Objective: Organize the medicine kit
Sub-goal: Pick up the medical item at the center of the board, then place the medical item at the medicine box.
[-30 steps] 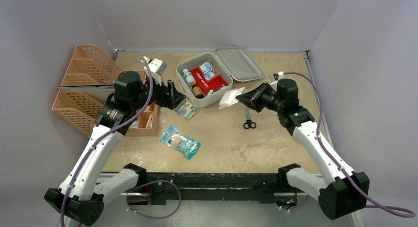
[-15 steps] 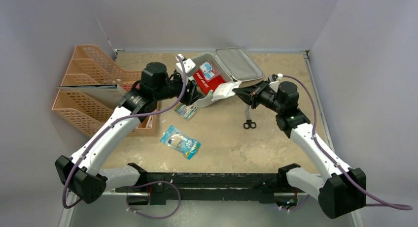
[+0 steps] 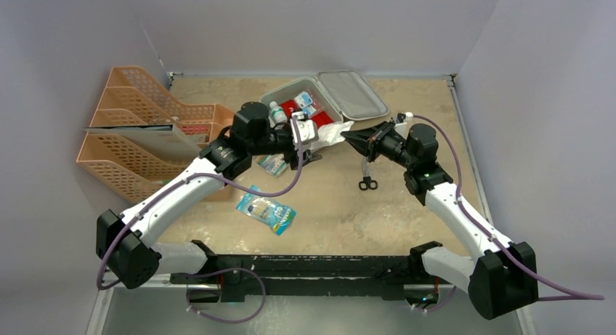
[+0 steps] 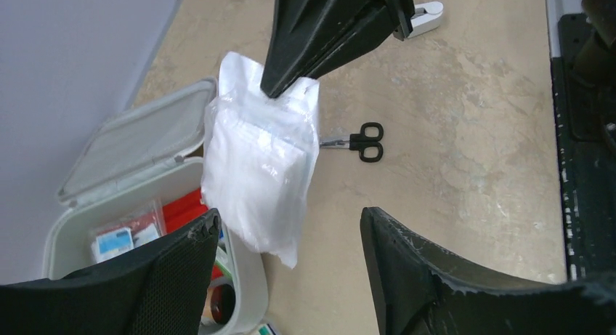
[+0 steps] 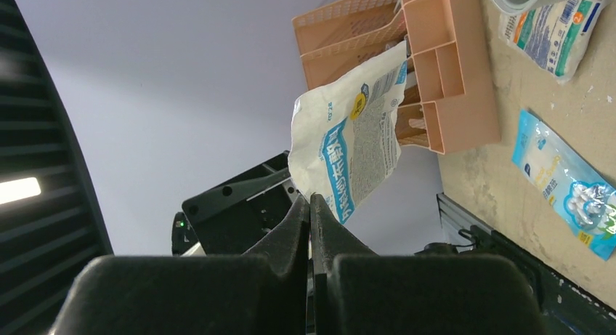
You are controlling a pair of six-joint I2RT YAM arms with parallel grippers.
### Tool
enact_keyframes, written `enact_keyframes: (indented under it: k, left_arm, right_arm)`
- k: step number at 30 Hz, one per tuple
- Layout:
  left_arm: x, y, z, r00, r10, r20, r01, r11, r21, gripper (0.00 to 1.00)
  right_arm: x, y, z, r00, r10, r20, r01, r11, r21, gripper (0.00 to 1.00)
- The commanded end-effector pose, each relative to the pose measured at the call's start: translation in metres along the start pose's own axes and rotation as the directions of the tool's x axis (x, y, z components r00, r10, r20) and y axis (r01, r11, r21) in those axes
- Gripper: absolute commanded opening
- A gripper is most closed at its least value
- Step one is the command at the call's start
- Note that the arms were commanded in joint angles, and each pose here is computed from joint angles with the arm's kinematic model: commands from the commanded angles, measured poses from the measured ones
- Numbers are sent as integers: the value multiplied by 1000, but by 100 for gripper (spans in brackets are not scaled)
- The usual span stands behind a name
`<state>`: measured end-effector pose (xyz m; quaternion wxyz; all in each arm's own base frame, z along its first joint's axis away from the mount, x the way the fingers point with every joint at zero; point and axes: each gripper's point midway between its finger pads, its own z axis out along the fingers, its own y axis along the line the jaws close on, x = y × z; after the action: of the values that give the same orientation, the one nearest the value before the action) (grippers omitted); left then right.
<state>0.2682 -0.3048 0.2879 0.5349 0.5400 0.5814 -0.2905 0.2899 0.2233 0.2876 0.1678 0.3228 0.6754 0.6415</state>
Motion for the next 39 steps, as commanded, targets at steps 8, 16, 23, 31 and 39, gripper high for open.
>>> enact_keyframes:
  k: [8,16,23,31,39]
  left_arm:
    - [-5,19,34,964,264,18,-262,962,-73,64]
    - [-9,20,38,956,291,29,-286,952,-114,36]
    - [4,18,31,980,193,-41,-197,973,-118,2]
    - [24,30,31,995,-14,-101,-9,974,-227,0]
    - [51,100,23,907,-421,-3,373,809,-454,0]
  right_arm:
    - [7,14,-3,1000,-18,-26,17,999,-45,0]
    - [5,10,-5,999,-33,-8,32,999,-39,0]
    - [1,-3,-7,999,-47,27,47,999,7,0]
    - [-3,-8,-19,976,-201,89,194,978,81,42]
    - [-8,24,-53,844,-508,173,476,858,195,91]
